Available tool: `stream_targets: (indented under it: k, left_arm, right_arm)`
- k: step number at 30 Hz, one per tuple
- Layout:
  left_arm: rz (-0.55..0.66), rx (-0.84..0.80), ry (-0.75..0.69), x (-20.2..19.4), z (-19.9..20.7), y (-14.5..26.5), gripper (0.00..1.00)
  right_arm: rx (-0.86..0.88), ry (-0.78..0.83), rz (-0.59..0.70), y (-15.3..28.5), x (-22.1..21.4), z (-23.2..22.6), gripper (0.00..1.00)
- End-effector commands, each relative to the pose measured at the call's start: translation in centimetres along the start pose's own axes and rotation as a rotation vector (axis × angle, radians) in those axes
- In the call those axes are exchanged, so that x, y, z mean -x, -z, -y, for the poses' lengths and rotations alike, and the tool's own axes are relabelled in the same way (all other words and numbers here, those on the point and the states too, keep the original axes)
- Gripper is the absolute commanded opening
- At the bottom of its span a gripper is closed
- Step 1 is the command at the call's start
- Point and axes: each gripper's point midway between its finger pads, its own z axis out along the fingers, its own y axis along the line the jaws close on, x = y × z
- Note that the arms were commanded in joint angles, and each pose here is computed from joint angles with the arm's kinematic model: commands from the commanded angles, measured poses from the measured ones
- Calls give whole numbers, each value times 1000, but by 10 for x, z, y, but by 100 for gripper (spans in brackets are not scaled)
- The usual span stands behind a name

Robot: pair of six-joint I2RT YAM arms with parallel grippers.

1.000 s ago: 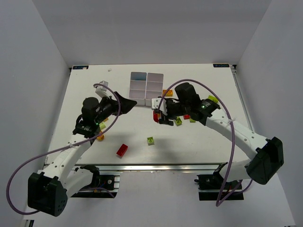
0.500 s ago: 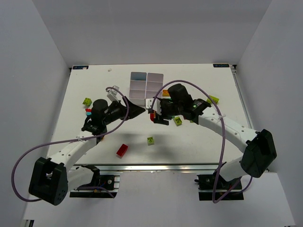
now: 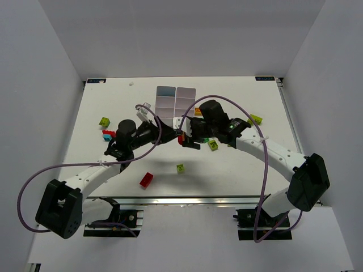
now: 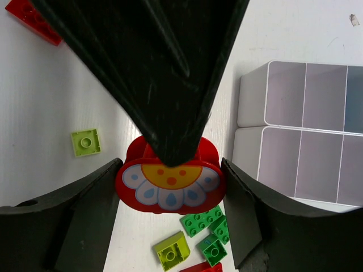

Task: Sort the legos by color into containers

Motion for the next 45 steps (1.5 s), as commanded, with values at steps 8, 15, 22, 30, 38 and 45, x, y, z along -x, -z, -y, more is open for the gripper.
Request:
stream_targets:
  k: [8,15,22,30,38,45]
  left_arm:
    - [-54,-33,-13,-12,9,-17,81]
    - [-69,-53,-11,-12,11,-28,58]
    - [-70,-41,-33,-5,11,-34,16]
    - [-32,224,-135,27,-36,-28,4]
    - [72,449,64,109,-74,-27,0]
    - [72,609,455,123,-99,-54,0]
  right_arm:
    - [-46,29,70,2,30,18,9]
    - [-45,25,78,2,32,17,15]
    - [-80,-1,60,2,26,21,70]
    - [-226,-109,23,24,4,47,89]
    - [-318,-288,31,64,-35,72,37]
    - [-470,-388,55,86,-53,99,0]
